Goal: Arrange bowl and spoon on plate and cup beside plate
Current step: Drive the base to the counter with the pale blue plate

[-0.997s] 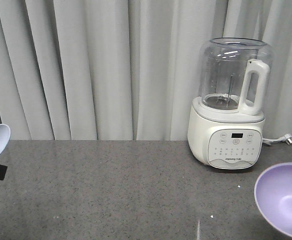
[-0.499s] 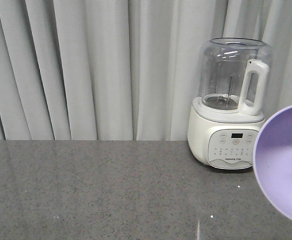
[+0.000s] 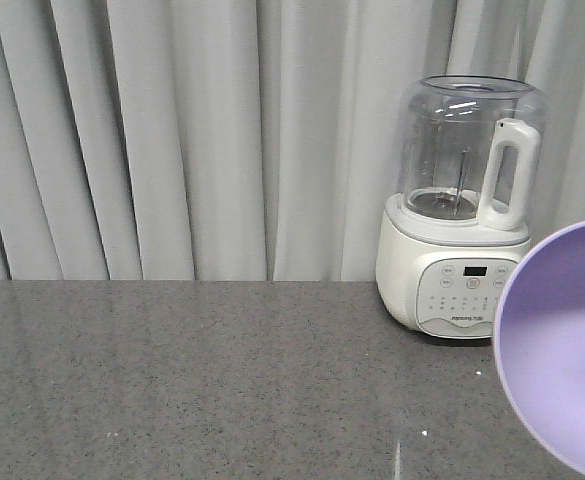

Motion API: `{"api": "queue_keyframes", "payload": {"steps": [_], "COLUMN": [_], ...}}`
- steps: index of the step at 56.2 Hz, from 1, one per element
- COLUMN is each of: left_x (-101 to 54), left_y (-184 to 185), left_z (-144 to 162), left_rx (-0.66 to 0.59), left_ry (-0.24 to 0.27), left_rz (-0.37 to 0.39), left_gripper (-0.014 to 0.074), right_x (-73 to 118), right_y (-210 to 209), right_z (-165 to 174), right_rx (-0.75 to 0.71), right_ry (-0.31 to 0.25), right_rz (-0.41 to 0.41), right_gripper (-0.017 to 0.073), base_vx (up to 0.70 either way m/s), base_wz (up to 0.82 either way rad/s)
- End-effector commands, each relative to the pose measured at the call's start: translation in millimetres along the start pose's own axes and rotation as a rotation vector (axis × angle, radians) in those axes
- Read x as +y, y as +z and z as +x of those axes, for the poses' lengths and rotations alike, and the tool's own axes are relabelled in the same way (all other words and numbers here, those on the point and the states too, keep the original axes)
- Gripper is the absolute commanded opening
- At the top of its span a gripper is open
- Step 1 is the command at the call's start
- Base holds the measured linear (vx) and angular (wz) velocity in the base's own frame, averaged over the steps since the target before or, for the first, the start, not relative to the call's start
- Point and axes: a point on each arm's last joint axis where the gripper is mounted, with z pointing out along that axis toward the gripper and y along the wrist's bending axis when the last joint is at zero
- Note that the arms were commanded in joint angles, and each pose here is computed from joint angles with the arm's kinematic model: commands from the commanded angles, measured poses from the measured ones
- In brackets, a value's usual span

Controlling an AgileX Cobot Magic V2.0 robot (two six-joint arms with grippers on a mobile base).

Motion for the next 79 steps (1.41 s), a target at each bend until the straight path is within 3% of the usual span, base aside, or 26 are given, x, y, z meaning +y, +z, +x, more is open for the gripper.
{"api": "queue_keyframes", "payload": {"steps": [1, 51, 79], "left_x": [0.6, 0.7, 0.7], "left_y": [-3.0, -1.7, -1.7], "left_z": [-15.0, -14.4, -14.4], "left_rx": [-0.111, -0.102, -0.102], "left_ry": [-0.015, -0.015, -0.015], "left_rz": [-0.011, -0.010, -0.010], "left_gripper": [-0.0004, -0.0003, -0.0003], "right_x": [-3.2, -3.2, -3.2], "right_y": [-3.9, -3.9, -3.9], "right_z": [-14.3, -14.2, -14.3], "right_rx": [-0.090, -0.089, -0.090], "right_ry": [0.004, 0.004, 0.004], "right_rz": [0.039, 0.038, 0.039], "right_gripper": [-0.0008, -0.0008, -0.0008], "base_vx": [0.00, 0.00, -0.08], "base_wz": [0.00, -0.02, -0.49]}}
